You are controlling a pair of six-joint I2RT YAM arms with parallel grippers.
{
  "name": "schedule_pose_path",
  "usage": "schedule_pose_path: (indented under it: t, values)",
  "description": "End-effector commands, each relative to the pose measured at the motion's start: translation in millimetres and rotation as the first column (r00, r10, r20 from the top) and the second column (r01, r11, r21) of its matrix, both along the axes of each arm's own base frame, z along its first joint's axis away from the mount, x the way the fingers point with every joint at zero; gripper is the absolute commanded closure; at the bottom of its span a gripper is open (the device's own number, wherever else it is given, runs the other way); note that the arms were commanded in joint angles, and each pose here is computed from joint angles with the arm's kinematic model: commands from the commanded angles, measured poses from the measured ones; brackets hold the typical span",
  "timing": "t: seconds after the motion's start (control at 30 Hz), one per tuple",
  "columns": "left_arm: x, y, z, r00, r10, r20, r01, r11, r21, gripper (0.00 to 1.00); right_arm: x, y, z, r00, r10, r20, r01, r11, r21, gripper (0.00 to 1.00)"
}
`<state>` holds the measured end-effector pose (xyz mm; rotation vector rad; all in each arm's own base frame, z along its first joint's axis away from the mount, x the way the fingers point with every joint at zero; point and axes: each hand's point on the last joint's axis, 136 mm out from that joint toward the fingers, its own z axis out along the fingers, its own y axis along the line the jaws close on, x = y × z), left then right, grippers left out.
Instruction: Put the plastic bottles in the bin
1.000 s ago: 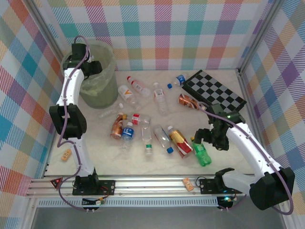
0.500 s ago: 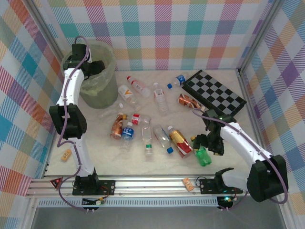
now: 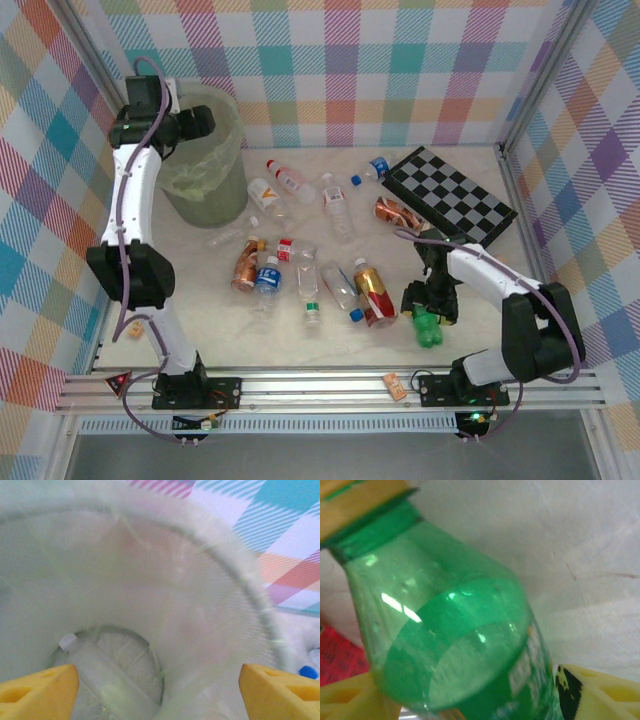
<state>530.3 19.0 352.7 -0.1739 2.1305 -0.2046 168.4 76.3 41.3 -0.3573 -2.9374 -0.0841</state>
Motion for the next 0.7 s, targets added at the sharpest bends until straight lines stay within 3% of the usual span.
schedule_pose_path:
  t: [0.0, 0.13, 0.27, 0.5, 0.67]
  values:
    - [-38.6, -5.8, 55.5, 0.994, -0.013, 0.106, 0.015, 1.0, -0.011, 0.16, 5.4, -3.1, -12.2, 1.0, 0.003, 0.003, -0.003, 1.0, -0.011, 0.26]
    - [-84.8, -8.1, 71.9, 0.987, 0.023, 0.161, -0.017, 0.999, -0.036, 0.16, 17.0, -4.6, -16.2, 1.0, -0.001, 0.023, 0.001, 1.0, -0.02, 0.34]
    - [-124.6, -27.4, 61.6, 0.985, 0.015, 0.174, 0.011, 0.989, -0.147, 0.16, 29.7, -4.9, -10.4, 0.999, 0.007, 0.051, -0.006, 1.0, -0.01, 0.4]
    - [-171.3, -92.7, -7.2, 0.991, -0.099, 0.09, 0.121, 0.95, -0.286, 0.16, 54.8, -11.5, 8.1, 0.991, -0.013, 0.13, 0.01, 1.0, 0.019, 0.5]
    - [-199.3, -143.3, -36.4, 0.97, -0.24, 0.05, 0.241, 0.898, -0.37, 0.15, 83.3, 6.9, 41.7, 0.967, -0.074, 0.245, 0.031, 0.984, 0.175, 0.53]
